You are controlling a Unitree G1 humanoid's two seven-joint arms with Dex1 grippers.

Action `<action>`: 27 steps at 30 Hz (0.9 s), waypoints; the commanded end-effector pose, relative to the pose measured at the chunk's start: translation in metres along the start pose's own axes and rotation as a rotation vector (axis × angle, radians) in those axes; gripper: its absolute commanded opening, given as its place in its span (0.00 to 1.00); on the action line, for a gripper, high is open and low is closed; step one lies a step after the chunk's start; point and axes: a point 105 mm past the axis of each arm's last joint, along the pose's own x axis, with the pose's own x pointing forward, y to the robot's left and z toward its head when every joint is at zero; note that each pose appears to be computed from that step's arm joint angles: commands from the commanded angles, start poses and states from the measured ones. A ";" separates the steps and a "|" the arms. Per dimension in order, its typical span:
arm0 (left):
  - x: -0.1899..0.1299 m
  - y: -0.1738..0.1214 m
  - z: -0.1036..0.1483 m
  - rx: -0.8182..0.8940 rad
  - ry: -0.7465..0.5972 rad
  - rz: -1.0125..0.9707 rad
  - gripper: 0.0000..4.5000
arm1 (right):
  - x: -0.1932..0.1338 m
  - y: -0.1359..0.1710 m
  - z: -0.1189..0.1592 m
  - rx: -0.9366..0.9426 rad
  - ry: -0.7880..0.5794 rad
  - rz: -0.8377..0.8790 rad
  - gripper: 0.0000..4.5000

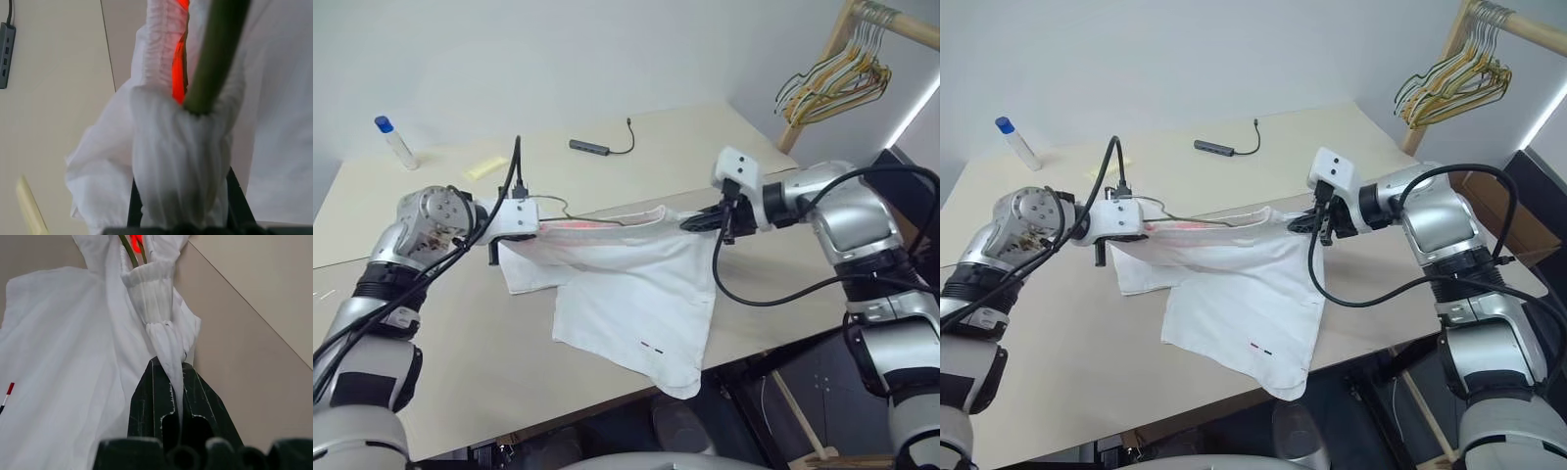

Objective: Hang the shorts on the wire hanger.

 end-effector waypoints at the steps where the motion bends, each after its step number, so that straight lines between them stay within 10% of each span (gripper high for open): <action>1: -0.003 0.008 -0.006 -0.033 0.031 0.024 0.00 | -0.016 -0.009 0.021 -0.059 -0.080 -0.095 0.01; 13: 0.002 0.029 0.018 -0.061 -0.042 0.095 0.00 | -0.018 -0.006 0.031 -0.130 -0.104 -0.121 0.93; 27: -0.001 0.038 0.046 -0.025 -0.125 0.130 0.00 | 0.046 -0.022 0.042 -0.272 0.201 -0.068 0.93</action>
